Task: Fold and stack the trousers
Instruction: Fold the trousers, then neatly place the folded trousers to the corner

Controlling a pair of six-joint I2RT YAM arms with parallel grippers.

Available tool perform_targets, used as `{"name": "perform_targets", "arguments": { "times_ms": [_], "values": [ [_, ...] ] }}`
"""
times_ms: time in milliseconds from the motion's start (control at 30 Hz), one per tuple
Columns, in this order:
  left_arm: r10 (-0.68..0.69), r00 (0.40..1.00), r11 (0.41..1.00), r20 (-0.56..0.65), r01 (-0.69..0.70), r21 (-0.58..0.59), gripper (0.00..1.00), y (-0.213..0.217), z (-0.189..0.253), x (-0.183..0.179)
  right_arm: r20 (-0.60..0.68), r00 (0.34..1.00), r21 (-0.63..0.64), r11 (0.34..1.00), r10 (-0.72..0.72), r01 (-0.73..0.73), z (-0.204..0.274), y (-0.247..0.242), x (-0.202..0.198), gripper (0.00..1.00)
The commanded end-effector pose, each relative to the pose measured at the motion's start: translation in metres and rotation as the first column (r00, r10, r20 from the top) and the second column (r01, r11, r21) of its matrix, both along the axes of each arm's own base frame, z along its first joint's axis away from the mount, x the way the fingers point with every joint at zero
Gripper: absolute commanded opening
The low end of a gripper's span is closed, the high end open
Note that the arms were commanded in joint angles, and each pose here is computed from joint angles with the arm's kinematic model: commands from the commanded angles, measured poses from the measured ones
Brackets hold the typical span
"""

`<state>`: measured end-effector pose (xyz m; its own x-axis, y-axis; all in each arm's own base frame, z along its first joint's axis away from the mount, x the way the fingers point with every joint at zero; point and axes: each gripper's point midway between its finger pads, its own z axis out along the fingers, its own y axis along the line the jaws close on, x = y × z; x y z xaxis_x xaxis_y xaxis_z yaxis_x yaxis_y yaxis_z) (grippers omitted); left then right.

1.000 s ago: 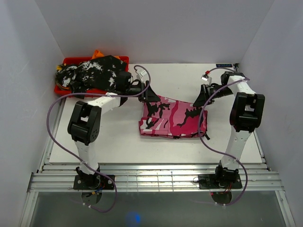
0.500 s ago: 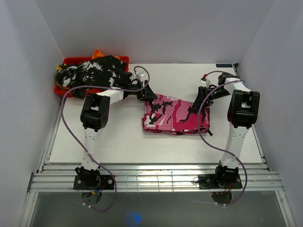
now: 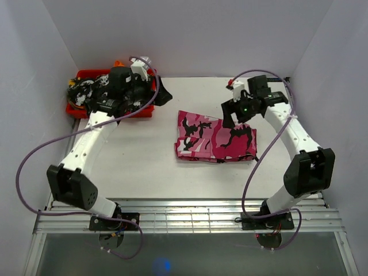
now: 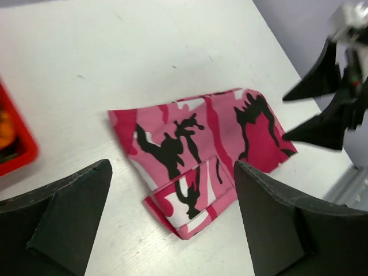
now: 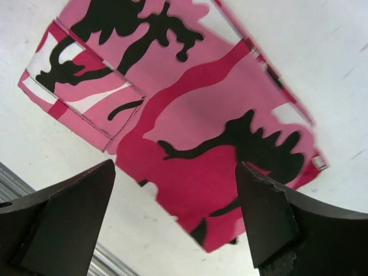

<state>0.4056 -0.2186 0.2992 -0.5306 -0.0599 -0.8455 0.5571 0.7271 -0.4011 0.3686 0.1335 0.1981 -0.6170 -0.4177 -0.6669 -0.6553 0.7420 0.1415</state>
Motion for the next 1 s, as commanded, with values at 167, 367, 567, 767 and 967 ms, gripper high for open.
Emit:
{"name": "perform_targets", "arguments": {
  "times_ms": [167,367,567,767,967],
  "values": [
    [0.363,0.930,0.889,-0.062,-0.326,0.323,0.98,0.102,-0.056,-0.033,-0.120,0.983,-0.078,0.988,-0.140,0.131,-0.052,0.078,-0.054,0.90],
    [0.384,0.919,0.883,-0.088,-0.338,0.325,0.98,0.111,-0.062,-0.048,-0.310,0.897,-0.232,0.940,-0.314,0.249,-0.124,0.071,-0.084,0.90],
    [0.406,0.909,0.866,-0.094,-0.350,0.357,0.98,0.121,-0.073,-0.047,-0.221,0.868,-0.350,0.867,-0.444,0.354,-0.164,0.043,-0.044,0.90],
    [0.437,0.895,0.846,-0.087,-0.376,0.378,0.98,0.130,-0.075,-0.029,-0.246,0.761,-0.392,0.780,-0.600,0.487,-0.194,-0.022,0.015,0.91],
    [0.422,0.901,0.852,-0.101,-0.355,0.386,0.98,0.128,-0.084,-0.023,-0.182,0.775,-0.316,0.783,-0.605,0.536,-0.187,-0.084,0.083,0.90]
  ]
}}
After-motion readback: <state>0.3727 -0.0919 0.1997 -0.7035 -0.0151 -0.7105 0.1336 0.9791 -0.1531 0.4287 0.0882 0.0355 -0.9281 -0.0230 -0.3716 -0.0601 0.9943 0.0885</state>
